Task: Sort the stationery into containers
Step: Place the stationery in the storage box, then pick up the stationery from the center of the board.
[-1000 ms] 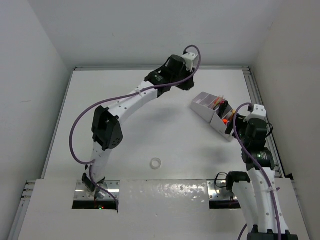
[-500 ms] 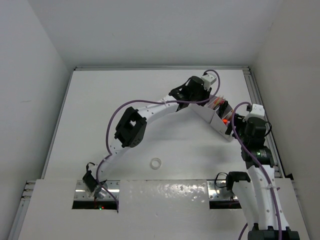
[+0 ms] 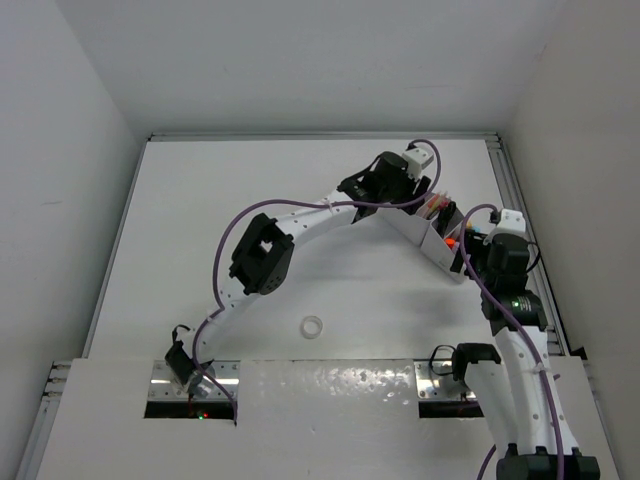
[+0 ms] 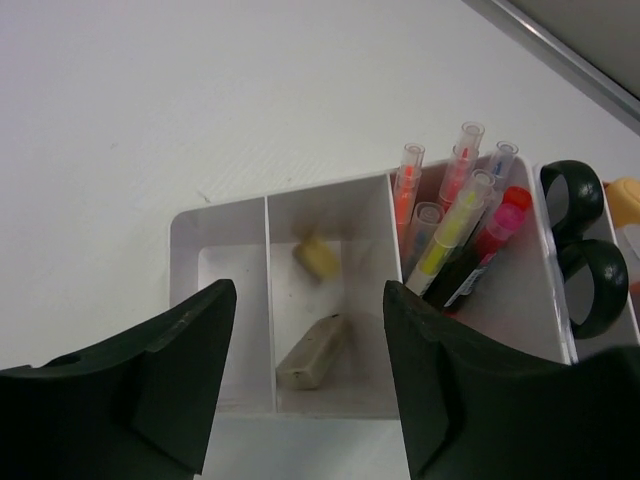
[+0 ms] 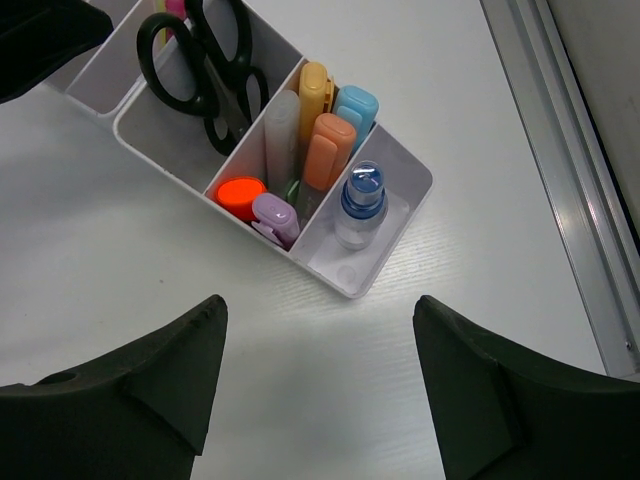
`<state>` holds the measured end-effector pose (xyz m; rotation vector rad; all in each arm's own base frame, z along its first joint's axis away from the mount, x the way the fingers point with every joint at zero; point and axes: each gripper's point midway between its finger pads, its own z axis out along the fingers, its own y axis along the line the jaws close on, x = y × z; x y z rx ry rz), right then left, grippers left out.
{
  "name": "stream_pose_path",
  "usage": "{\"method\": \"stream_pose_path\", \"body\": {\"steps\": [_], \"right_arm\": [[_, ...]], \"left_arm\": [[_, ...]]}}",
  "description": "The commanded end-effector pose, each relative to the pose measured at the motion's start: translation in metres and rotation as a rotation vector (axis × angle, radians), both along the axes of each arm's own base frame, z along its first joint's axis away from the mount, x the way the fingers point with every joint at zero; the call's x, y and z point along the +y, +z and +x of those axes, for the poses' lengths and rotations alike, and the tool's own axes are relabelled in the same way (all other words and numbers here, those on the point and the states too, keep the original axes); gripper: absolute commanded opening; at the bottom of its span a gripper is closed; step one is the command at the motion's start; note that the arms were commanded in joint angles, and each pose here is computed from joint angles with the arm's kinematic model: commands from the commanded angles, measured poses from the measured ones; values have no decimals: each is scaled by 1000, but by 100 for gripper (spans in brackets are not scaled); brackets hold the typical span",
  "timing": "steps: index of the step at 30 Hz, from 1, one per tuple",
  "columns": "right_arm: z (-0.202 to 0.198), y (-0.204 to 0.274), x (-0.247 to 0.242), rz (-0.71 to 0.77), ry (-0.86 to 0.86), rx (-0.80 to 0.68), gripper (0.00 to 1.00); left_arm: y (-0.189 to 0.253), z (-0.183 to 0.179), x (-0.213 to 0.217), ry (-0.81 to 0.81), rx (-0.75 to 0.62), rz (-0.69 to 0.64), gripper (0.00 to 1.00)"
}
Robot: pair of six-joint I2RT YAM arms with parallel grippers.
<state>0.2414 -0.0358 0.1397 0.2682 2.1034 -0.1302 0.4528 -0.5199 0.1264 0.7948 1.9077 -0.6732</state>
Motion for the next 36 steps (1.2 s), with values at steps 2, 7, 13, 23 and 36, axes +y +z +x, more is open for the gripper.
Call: {"method": "stream_pose_path", "body": {"steps": [2, 7, 13, 23, 36], "right_arm": [[5, 17, 0, -19, 14, -38, 74], [5, 21, 2, -14, 17, -56, 73], [5, 24, 4, 9, 17, -65, 71], [6, 46, 14, 53, 47, -132, 70], [-19, 41, 7, -4, 37, -123, 71]], "left_arm": [[57, -4, -9, -32, -61, -71, 60], [147, -5, 18, -4, -121, -109, 67], [140, -48, 132, 12, 1, 230, 69], [-12, -252, 271, -217, 222, 647, 58], [-94, -293, 267, -285, 217, 839, 56]]}}
